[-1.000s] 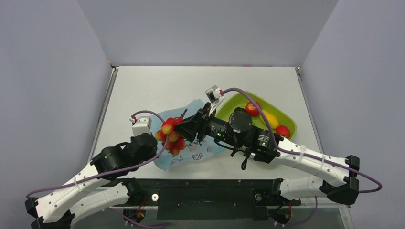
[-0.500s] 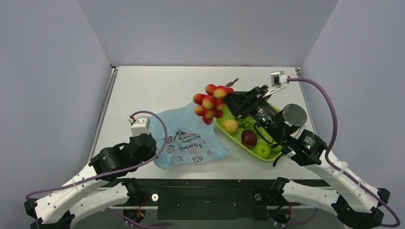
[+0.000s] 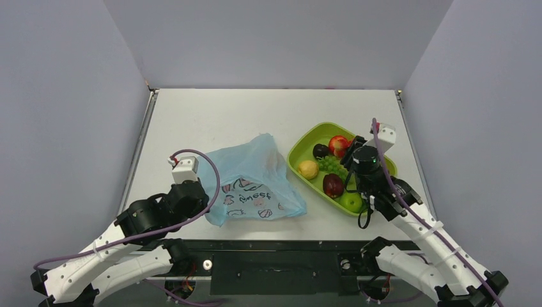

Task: Take the fake fruits out of the plastic bag
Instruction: Place the fake fruit in the bin, then take out the fake fruit from the plastic bag, then place the fake fruit in the bin.

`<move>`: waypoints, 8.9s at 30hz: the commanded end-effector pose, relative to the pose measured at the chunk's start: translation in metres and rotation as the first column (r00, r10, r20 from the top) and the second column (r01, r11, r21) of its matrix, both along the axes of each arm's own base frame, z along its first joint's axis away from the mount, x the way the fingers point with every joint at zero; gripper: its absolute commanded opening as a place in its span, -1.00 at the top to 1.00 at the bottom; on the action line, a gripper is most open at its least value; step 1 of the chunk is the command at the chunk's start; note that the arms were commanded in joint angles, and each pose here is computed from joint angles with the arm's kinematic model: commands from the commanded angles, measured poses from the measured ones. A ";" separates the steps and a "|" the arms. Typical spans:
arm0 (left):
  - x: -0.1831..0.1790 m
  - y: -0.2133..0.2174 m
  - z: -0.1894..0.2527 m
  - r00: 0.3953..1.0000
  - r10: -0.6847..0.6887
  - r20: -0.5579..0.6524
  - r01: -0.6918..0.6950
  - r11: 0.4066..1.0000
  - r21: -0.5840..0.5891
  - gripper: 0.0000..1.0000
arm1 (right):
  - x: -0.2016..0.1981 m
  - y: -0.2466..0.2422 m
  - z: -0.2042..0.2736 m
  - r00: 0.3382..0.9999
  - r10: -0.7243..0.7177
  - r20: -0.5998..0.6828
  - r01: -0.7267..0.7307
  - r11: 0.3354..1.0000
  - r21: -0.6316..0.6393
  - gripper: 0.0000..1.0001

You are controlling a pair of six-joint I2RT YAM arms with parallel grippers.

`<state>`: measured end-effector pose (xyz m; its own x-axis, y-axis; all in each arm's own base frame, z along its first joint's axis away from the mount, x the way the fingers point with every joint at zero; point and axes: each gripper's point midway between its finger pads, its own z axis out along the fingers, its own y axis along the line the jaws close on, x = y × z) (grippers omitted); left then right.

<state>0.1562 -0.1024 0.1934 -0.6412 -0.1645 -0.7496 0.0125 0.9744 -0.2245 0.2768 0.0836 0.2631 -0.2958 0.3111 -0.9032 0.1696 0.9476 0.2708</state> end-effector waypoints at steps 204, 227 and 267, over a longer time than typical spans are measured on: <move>-0.005 -0.001 -0.001 0.998 -0.030 -0.050 0.031 0.999 0.025 1.00 | -0.190 0.327 0.036 0.074 0.958 0.277 -0.918 -0.043 0.394 1.00; 0.080 -0.033 0.060 0.987 -0.132 0.097 0.122 0.987 0.101 1.00 | 0.029 0.051 -0.015 0.970 0.232 -0.067 -0.222 0.966 0.130 1.00; 0.144 -0.017 0.076 0.927 -0.142 0.346 0.104 0.987 0.125 1.00 | 0.033 0.018 -0.103 0.935 0.116 -0.336 -0.180 0.970 -0.164 -0.56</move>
<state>0.2955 -0.1125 0.2505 -0.4095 0.0089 -0.9123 0.1554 0.9860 -0.0601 0.3039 0.1032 0.1384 -0.6592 0.1044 -0.7447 0.0668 0.9945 0.0803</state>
